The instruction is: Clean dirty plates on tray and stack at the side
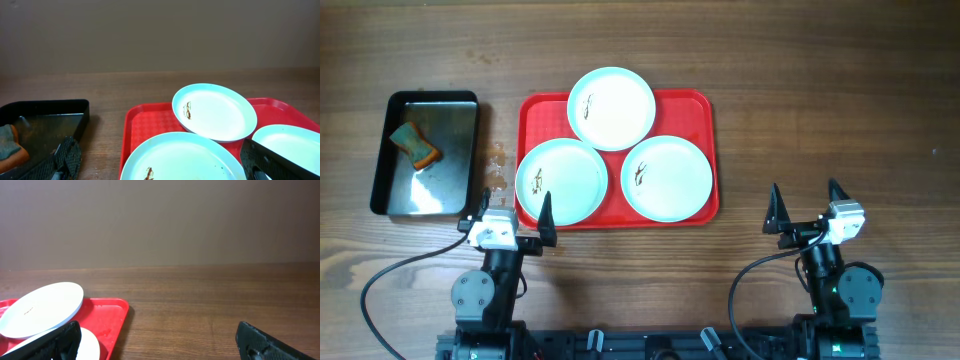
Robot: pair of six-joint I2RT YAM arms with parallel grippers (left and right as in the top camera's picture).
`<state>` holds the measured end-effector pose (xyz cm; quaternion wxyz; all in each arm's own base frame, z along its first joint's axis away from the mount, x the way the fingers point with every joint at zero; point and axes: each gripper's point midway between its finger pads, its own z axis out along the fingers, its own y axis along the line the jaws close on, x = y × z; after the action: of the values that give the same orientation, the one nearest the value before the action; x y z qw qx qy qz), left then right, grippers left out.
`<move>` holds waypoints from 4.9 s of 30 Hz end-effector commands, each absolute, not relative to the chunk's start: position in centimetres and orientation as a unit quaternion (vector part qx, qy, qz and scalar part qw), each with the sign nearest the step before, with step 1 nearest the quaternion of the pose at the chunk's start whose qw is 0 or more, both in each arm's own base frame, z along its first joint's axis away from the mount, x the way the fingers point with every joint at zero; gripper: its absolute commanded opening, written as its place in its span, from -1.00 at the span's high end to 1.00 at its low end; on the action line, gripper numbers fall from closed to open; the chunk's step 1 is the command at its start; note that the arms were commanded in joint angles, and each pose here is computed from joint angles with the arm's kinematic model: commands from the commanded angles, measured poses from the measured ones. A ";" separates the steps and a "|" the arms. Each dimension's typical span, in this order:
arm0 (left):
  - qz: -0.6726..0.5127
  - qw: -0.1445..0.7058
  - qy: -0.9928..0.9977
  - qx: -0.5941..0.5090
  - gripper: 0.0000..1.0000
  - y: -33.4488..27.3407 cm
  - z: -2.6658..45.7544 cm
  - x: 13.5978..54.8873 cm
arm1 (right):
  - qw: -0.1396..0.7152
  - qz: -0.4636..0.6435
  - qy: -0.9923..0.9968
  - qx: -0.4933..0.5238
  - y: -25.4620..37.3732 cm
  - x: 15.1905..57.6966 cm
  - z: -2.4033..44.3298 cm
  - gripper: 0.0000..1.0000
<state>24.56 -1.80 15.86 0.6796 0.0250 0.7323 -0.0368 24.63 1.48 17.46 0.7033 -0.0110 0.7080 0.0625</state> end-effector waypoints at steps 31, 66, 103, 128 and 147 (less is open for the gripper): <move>-0.027 0.681 0.732 0.029 -1.00 -1.7 15.7 24.5 | 0.708 0.050 0.704 -0.012 1.2 24.6 17.7 -0.99; -0.121 0.533 0.833 -0.090 -0.99 -1.6 30.4 21.4 | 0.709 0.050 0.704 -0.011 1.2 24.6 17.7 -0.99; 0.001 0.132 0.894 -0.429 -1.00 20.6 5.3 37.1 | 0.708 0.050 0.704 -0.012 1.2 24.6 17.7 -0.99; -0.014 0.098 0.903 -0.418 0.92 20.5 -1.0 38.0 | 0.708 0.050 0.704 -0.012 1.2 24.6 17.7 -0.99; -0.020 0.069 0.905 -0.420 -0.70 19.6 -0.3 36.6 | 0.708 0.050 0.704 -0.012 1.2 24.6 17.7 -0.99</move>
<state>35.86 19.44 0.18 0.0555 -0.4213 0.9051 -0.0137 24.65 1.36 17.45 0.7034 -0.0086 0.7082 0.0598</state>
